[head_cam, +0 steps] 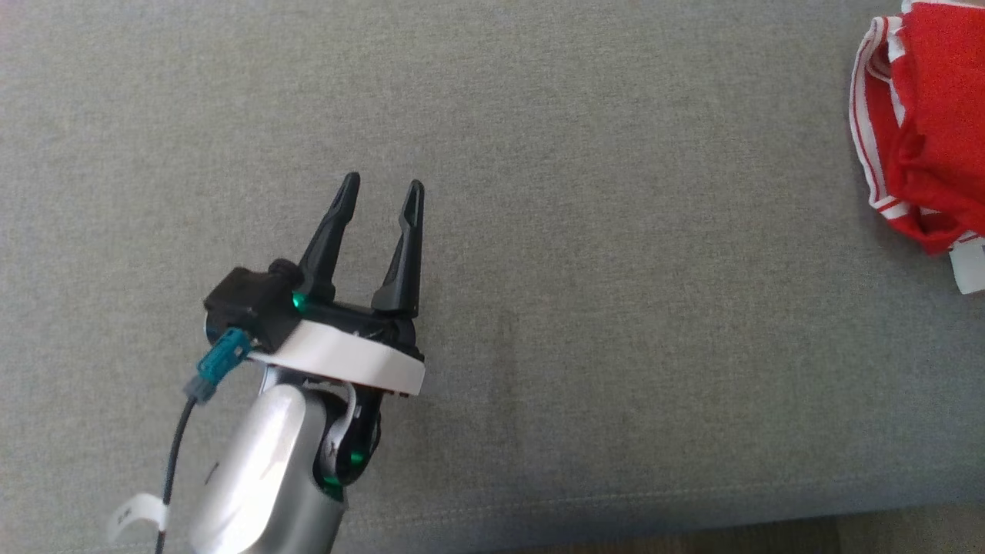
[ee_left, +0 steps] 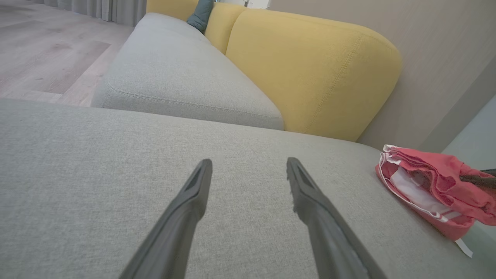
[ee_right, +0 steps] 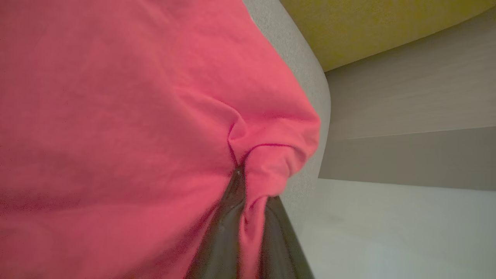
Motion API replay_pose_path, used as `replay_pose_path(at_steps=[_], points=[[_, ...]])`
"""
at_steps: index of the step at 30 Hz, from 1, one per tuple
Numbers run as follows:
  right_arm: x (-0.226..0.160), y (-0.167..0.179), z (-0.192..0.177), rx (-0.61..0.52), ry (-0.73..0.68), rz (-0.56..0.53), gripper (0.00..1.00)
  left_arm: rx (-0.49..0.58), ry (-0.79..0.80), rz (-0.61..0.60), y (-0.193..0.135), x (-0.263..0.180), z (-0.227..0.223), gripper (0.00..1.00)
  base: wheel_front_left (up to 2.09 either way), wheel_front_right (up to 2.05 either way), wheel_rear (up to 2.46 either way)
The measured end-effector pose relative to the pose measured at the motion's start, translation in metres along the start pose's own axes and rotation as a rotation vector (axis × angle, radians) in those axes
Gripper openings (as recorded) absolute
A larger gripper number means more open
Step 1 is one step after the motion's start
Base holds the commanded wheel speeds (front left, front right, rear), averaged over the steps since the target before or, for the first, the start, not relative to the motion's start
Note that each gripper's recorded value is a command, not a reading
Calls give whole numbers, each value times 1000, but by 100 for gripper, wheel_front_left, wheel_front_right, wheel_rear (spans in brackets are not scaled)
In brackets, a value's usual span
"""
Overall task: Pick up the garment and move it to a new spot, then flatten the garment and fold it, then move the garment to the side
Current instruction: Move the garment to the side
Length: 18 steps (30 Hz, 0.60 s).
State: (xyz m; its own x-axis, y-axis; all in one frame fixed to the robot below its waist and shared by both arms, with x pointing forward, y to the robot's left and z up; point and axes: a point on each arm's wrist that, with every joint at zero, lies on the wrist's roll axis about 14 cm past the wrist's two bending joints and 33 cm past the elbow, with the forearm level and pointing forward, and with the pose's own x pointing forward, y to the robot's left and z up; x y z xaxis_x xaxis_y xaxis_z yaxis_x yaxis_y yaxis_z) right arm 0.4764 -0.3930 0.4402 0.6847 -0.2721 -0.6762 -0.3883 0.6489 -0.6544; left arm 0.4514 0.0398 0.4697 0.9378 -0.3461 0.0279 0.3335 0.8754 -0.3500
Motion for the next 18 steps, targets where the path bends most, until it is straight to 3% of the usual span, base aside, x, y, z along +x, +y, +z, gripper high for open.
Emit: replay_pose_path(at_steps=[1,2,3,12,18], points=[[0,-1,1,13,-3,-2,15,1,-3,-1,0,1,1,100,0,0,0],[0,-2,2,20,-9,-5,66,0,-7,-1,0,2,2,100,0,0,0],[0,-4,4,31,-16,-9,100,-3,-9,-1,0,3,3,100,0,0,0],[-8,-4,9,94,-38,-22,100,1,-19,4,1,2,8,100,0,0,0],[-22,-19,35,150,-132,-68,100,12,-54,3,0,-1,23,100,0,0,0]])
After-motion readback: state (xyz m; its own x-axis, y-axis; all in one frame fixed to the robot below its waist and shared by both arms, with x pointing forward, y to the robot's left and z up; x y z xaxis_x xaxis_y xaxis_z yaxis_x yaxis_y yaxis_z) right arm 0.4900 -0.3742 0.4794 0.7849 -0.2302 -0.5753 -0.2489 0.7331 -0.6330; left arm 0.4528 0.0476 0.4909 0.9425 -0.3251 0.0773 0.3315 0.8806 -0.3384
